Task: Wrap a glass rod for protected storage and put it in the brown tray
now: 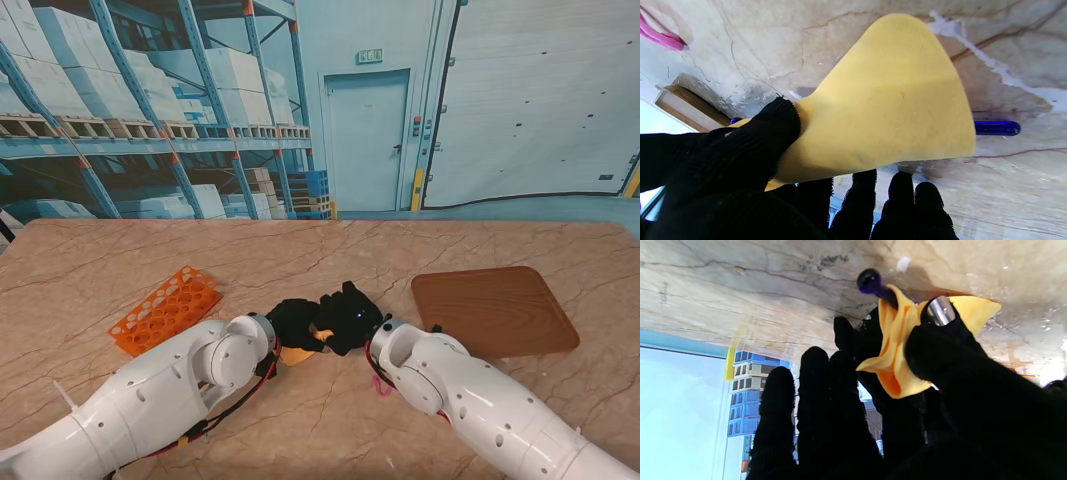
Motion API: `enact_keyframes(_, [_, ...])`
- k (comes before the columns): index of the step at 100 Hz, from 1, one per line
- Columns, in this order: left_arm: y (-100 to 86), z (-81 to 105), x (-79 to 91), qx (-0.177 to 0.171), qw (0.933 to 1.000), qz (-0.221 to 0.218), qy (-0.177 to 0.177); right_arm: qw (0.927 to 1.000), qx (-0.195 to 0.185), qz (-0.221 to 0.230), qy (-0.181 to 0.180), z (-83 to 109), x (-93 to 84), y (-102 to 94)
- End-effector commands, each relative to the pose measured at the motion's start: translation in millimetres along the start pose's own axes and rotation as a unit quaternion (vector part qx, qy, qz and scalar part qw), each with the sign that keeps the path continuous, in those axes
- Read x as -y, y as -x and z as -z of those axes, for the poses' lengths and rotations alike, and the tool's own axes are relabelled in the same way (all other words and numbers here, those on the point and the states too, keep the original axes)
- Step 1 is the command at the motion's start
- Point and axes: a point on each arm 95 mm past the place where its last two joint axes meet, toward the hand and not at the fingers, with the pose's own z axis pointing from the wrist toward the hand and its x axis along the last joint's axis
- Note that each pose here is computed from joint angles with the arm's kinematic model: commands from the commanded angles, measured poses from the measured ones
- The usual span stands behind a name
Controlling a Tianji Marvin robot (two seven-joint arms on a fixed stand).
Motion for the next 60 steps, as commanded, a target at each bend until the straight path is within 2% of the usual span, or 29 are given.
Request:
enact_keyframes(1, [-2.5, -0.9, -25.8, 0.004, 0.9992, 0.013, 0.036, 1.0, -0.004, -0.004, 0.005, -1.3, -3.2, -6.6])
enact_keyframes(26, [-4.7, -2.5, -27.1, 0.013, 0.9982, 0.046, 0.037, 0.9999, 0.005, -0.012, 0.001, -1.0, -3.2, -4.8])
enact_keyframes(60, [-7.0, -0.2, -24.0, 0.01, 0.994, 0.085, 0.067, 0.9996, 0.013, -0.026, 0.0, -0.4, -5.7, -4.3])
